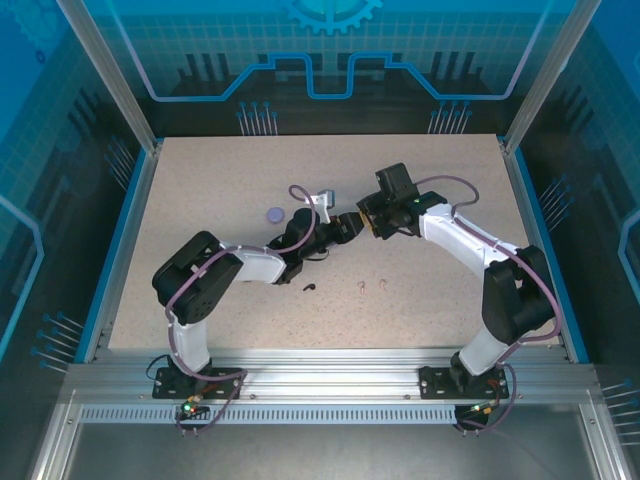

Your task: Insert the wireless bluetooth earbuds into the charging case

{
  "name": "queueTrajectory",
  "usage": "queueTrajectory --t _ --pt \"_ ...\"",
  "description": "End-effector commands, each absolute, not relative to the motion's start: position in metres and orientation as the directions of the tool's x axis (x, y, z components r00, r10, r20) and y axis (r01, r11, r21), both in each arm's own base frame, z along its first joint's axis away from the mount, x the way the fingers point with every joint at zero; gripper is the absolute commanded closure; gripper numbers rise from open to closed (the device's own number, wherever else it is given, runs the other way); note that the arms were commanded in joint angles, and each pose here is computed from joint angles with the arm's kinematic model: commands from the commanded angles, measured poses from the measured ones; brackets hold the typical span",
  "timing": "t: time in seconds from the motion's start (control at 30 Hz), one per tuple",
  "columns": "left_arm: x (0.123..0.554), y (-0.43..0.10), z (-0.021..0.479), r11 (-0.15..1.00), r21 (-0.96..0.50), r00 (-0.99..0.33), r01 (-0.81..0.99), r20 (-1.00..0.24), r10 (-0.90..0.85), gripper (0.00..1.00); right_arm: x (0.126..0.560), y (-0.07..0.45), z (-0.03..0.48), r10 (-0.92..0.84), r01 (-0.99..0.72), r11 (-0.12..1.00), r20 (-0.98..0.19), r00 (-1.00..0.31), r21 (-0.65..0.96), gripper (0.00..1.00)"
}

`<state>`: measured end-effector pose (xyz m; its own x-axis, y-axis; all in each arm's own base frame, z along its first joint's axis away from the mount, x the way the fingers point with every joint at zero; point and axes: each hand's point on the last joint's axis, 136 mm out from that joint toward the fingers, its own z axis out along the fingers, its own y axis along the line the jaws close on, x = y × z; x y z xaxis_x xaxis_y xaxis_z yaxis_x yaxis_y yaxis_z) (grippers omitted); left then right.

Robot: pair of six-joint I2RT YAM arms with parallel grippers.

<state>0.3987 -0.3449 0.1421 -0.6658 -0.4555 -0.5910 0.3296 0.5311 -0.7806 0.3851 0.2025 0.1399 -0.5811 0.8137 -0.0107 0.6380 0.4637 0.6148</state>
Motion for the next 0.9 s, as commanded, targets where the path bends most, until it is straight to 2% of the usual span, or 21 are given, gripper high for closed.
queueTrajectory --t 0.0,0.4,0.87 --pt "0.392 -0.356 0.146 0.496 -0.793 -0.667 0.355 -0.586 -0.46 0.5 0.38 0.218 0.142 0.791 0.631 0.463 0.031 -0.611 0.622 0.59" --pt "0.378 -0.329 0.148 0.515 -0.79 -0.618 0.334 -0.596 -0.513 0.41 0.386 0.211 0.137 0.81 0.652 0.449 0.03 -0.586 0.61 0.59" --pt "0.388 -0.341 0.159 0.514 -0.772 -0.608 0.375 -0.623 -0.493 0.43 0.386 0.217 0.14 0.797 0.641 0.453 0.041 -0.603 0.619 0.59"
